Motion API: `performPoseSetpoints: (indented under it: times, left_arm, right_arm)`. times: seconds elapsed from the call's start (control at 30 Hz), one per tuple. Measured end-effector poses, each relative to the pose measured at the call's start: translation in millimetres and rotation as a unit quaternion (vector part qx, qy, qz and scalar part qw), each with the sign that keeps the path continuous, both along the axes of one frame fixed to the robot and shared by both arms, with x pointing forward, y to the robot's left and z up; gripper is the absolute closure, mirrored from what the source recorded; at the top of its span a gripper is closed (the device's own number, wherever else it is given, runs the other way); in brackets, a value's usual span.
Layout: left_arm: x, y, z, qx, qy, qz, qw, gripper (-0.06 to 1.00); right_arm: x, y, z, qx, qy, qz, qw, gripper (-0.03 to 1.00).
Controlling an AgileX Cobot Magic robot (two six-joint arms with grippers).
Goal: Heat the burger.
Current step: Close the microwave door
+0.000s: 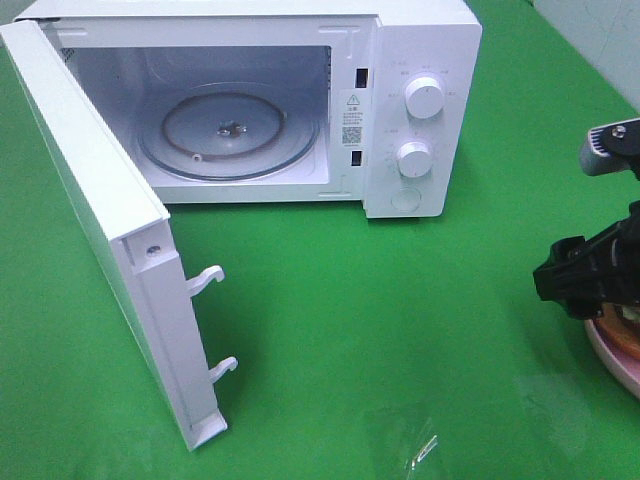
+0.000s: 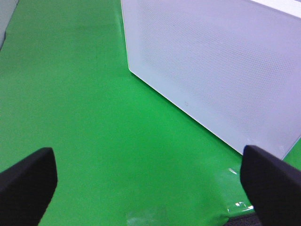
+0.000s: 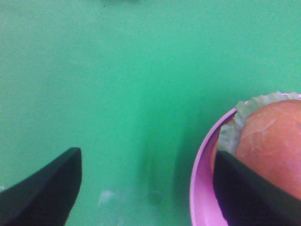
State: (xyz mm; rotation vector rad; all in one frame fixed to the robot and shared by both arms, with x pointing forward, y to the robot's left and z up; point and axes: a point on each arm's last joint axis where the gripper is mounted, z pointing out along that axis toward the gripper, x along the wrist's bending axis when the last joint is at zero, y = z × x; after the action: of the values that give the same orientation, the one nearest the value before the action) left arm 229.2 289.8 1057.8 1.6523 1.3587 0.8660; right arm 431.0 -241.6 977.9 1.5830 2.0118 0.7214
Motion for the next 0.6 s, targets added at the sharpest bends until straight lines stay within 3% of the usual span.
performPoseSetpoints:
  times: [0.23, 0.37, 0.6]
  left_arm:
    - [0, 0, 0, 0.000, 0.000, 0.000, 1.000, -0.03]
    - [0, 0, 0, 0.000, 0.000, 0.000, 1.000, -0.03]
    - [0, 0, 0, 0.000, 0.000, 0.000, 1.000, -0.03]
  right_arm:
    - [-14, -5, 17, -0.022, 0.041, 0.006, 0.999, 0.19]
    - [-28, -10, 43, -0.037, 0.092, 0.008, 0.995, 0.21]
    - [-50, -16, 62, -0.035, 0.105, 0.007, 0.994, 0.21]
